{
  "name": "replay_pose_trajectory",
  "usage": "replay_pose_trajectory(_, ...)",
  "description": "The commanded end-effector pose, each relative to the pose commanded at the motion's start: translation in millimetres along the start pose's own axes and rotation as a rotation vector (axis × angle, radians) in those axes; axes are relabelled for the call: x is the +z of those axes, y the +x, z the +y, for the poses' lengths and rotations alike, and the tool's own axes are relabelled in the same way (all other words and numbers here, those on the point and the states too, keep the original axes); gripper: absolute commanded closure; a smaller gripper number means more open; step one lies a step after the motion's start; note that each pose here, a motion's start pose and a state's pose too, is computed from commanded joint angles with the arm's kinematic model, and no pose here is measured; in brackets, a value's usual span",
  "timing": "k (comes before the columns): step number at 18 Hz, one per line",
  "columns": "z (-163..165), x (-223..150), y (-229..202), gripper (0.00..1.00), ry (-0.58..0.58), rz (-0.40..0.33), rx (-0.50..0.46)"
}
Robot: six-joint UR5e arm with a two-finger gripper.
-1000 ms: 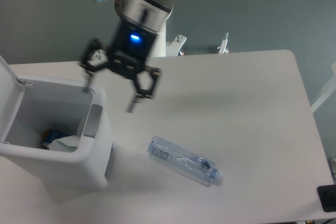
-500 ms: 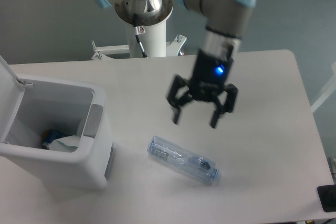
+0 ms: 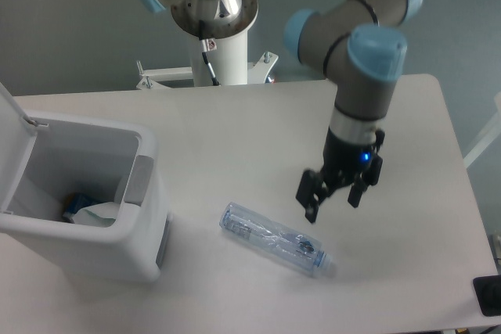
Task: Place the trash in the trash can
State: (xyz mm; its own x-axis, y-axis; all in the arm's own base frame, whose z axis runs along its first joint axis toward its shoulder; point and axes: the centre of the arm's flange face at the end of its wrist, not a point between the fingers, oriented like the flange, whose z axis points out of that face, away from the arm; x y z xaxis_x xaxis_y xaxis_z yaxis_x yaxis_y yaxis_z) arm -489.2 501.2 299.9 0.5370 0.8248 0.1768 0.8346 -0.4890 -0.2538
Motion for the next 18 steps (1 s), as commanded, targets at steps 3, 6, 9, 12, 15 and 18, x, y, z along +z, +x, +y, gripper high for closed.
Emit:
replay_pose_trajectory(3,-1.0,14.5,7.2,0.0,-0.015,-0.018,-0.031)
replay_pose_trajectory(6,5.2,29.1,13.0,0.0,-0.035,-0.069,-0.019)
replay_pose_trajectory(9,10.6,43.1,23.9,0.0,-0.049,-0.121,-0.008)
replay_pose_trajectory(12,25.7,62.2,40.4,0.0,-0.082,-0.175,0.003)
replay_pose_trajectory(15,29.2,69.3,43.9,0.03,-0.089,-0.19,-0.003)
replay_pose_trajectory(18,36.4,86.2,43.2,0.07,-0.109,-0.239,-0.014)
